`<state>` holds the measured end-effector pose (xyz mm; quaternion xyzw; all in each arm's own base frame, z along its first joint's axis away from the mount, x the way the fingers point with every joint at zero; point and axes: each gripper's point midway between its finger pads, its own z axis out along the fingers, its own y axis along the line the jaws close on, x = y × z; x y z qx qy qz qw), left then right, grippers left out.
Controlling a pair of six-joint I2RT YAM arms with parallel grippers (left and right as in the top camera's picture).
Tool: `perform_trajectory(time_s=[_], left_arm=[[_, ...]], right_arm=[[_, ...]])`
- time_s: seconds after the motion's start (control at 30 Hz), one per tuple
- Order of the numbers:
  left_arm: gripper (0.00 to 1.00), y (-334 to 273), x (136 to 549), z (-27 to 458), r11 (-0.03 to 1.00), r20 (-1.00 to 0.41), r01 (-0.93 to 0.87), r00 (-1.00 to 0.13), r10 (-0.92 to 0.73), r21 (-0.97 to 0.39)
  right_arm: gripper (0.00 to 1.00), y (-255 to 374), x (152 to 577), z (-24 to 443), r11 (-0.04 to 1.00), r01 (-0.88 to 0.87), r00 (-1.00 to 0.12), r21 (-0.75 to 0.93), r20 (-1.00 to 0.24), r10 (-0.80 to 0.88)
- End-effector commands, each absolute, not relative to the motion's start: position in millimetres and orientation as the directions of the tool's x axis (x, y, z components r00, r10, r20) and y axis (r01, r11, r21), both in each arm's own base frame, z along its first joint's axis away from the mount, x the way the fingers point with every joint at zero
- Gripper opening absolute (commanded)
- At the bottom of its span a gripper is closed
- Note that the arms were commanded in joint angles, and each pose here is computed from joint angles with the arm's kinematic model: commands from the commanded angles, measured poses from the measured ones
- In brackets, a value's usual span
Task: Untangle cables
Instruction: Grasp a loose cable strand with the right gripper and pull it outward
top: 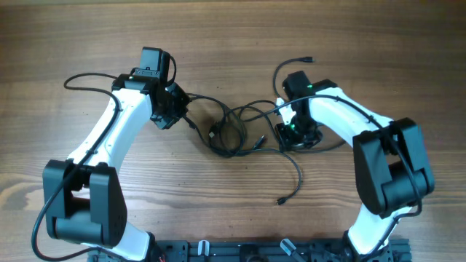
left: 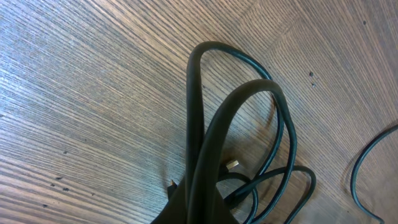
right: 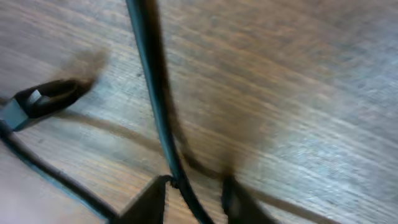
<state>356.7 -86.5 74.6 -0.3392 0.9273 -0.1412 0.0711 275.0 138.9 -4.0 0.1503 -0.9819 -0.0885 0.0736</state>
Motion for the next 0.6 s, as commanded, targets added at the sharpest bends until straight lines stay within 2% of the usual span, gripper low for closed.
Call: perform_trajectory(time_s=[0.0,0.1,0.2,0.23,0.3,0.43,0.57], left_arm=[[0.04,-86.2,355.5,70.6,0.745,-0.043,-0.597,-0.771,-0.635,-0.297],[0.04,-87.5,363.0,72.7,0.732,-0.059,-0.601,-0.759,-0.649,-0.322],[0.04,-87.5,363.0,72.6,0.721,-0.054,-0.613,-0.749,-0.661,-0.322],[0.04,-87.4,363.1,72.6,0.721,-0.054,-0.613,-0.749,-0.661,-0.322],[0.04,-87.4,362.9,72.6,0.721,-0.053,-0.613,-0.749,-0.661,-0.322],[0.04,-87.1,364.2,72.9,0.721,-0.059,-0.612,-0.748,-0.661,-0.324],[0.04,-87.2,364.7,69.2,0.722,-0.054,-0.614,-0.748,-0.661,-0.319]], right_arm=[[0.04,119.5,284.4,-18.3,0.974,-0.227,-0.968,0.031,0.099,-0.229],[0.04,138.1,326.4,19.3,0.977,-0.199,-0.98,0.072,-0.017,-0.199],[0.04,173.0,401.1,141.3,0.954,-0.229,-0.94,0.193,-0.298,-0.166],[0.04,187.4,428.6,208.4,0.931,-0.253,-0.887,0.263,-0.446,-0.115],[0.04,194.0,453.0,311.7,0.9,-0.29,-0.771,0.324,-0.637,-0.019],[0.04,172.9,454.9,460.3,0.872,-0.349,-0.5,0.344,-0.855,0.138],[0.05,155.7,438.1,554.6,0.84,-0.398,-0.274,0.369,-0.922,0.275]])
